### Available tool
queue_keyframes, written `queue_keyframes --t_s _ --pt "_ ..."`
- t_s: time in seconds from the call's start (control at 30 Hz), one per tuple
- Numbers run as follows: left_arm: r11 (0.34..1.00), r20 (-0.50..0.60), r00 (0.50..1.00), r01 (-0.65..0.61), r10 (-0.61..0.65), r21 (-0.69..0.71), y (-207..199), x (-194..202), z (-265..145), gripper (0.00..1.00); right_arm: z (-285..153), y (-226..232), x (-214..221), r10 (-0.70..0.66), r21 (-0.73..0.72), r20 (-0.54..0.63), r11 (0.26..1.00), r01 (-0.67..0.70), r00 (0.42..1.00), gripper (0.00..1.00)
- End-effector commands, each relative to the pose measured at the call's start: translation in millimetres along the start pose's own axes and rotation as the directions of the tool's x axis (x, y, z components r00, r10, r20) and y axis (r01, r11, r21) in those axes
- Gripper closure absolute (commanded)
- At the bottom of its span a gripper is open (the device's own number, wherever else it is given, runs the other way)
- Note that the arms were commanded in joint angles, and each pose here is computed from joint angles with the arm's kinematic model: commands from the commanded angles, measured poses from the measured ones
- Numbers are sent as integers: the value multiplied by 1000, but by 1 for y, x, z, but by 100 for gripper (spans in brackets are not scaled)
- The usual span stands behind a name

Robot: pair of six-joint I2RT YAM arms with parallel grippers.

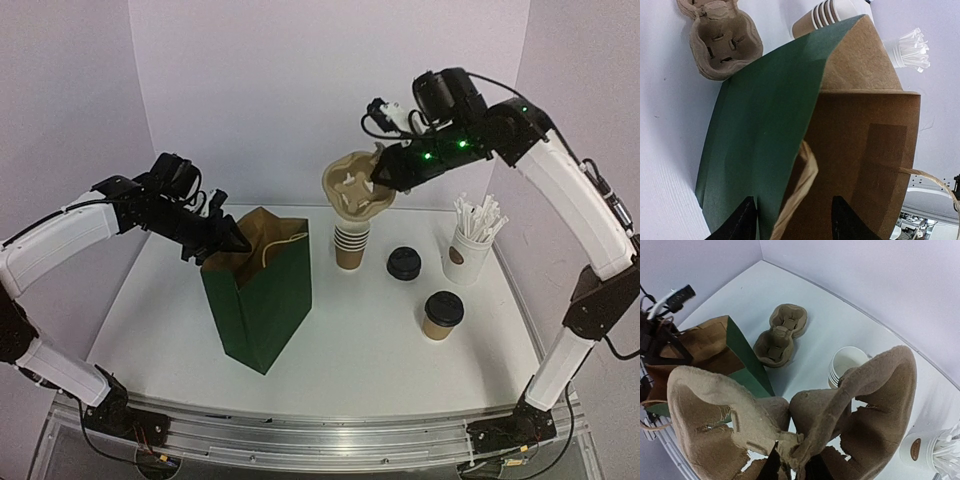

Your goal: Pack the takeout coffee

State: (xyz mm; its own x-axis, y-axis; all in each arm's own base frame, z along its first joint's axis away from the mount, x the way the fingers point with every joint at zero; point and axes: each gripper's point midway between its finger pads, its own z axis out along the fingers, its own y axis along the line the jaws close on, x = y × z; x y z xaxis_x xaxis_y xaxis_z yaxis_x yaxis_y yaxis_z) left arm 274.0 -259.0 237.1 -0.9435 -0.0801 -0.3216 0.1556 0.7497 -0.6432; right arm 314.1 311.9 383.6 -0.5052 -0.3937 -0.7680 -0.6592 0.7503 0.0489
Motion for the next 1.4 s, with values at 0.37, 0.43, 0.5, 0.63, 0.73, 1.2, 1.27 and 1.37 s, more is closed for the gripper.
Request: queue_keyframes --t_s 0.37,0.43,0.5,0.63,0.73,1.2,1.27,1.37 --pt "980 25 993 -117 114 160 -75 -16 34 51 -30 90 -31 39 -448 14 894 -29 999 86" --pt "975 22 992 -126 124 181 -81 -17 35 51 -30 103 -30 36 -497 4 867 -29 999 86" --pt "971 14 991 -132 132 199 -87 -17 36 51 -28 116 -28 33 -542 -13 840 -35 999 86" --pt "970 26 988 -154 152 188 -95 -21 26 50 -21 133 -22 29 -592 -54 804 -55 998 86" --pt "968 41 985 -172 168 184 -101 -23 12 49 -15 138 -18 25 -612 -79 788 -68 997 85" --pt "989 -56 990 -128 132 68 -74 -1 3 43 40 131 0 -23 -548 -136 834 -56 991 85" --pt "990 -56 990 -126 129 55 -73 0 -1 43 47 130 2 -27 -542 -142 838 -55 990 85" --pt "991 -51 991 -125 128 51 -73 1 -7 43 55 129 3 -29 -542 -151 838 -58 988 85"
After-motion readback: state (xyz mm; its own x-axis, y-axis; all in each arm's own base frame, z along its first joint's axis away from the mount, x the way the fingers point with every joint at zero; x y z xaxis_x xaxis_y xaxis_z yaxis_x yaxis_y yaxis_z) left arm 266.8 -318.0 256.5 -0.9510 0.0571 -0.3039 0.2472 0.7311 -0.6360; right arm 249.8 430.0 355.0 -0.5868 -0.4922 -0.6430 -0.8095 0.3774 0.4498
